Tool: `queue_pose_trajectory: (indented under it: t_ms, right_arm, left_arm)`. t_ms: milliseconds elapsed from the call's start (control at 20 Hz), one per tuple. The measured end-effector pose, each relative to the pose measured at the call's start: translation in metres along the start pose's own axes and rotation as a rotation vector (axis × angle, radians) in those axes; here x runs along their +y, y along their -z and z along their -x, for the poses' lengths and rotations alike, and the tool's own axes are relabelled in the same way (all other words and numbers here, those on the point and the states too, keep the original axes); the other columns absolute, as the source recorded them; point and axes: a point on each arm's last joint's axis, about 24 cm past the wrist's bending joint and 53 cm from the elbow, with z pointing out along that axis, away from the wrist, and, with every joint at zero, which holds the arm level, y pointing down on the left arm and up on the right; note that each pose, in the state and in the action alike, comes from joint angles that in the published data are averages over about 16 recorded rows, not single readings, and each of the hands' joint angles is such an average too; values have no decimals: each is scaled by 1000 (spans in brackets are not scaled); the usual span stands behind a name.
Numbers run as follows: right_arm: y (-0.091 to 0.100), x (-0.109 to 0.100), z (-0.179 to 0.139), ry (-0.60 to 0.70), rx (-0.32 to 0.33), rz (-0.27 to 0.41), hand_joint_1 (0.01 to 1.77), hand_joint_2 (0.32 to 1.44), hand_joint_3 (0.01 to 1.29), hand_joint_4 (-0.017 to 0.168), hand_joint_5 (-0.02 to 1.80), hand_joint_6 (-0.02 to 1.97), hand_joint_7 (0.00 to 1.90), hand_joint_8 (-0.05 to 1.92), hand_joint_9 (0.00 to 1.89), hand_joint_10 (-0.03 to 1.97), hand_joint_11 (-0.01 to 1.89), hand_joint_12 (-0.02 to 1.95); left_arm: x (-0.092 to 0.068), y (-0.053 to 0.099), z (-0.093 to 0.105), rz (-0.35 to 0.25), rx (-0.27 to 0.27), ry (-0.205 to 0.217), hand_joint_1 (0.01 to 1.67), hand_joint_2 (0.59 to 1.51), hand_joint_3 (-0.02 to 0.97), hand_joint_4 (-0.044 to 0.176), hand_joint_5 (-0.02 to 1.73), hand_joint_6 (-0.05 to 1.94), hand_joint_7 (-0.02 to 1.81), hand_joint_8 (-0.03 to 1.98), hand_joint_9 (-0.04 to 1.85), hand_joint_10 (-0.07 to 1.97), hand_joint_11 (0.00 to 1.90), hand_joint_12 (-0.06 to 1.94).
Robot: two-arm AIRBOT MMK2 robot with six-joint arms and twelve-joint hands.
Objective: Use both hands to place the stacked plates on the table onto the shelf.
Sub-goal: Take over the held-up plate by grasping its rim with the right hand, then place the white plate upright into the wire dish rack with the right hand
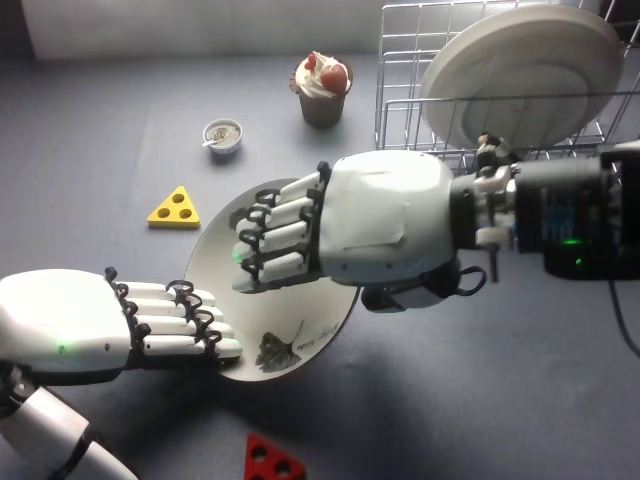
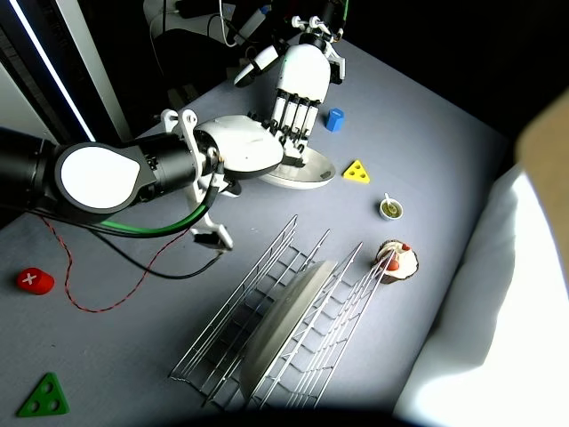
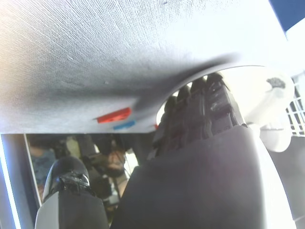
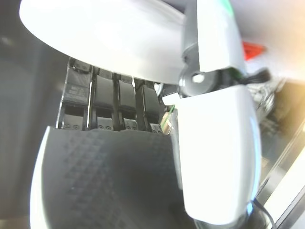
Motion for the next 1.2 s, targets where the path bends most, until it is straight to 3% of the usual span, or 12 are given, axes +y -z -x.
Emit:
queue_pose_trajectory:
  t_ms: [300,450,800,1200]
  right_arm:
    - [-9,-3,-1,57,-36,-43,1340,954,18,8,536,13,487,16,477,1,528,92]
    - [-11,-4,-2,47,-50,-57,1351,957,17,5,637,105,612,65,591,83,610,217]
    - [-12,-1,-5,-18,-68,-58,1379,950,15,-2,814,362,866,182,854,248,798,758]
    - [-6,10,-1,-93,-85,-44,1388,920,14,-8,899,612,1036,301,1041,431,932,1312]
  left_arm:
    - [0,0,0,0,-1,2,49,953,-4,-7,20,-9,40,-7,45,-18,19,-24]
    - [0,1,1,0,-4,7,38,954,-4,-7,23,-9,43,-8,53,-17,26,-24]
    - [1,8,9,10,-31,28,34,960,-4,-5,28,-7,56,-8,70,-13,44,-23]
    - [9,37,43,58,-114,31,36,966,-5,-2,44,4,76,-3,84,0,76,-4]
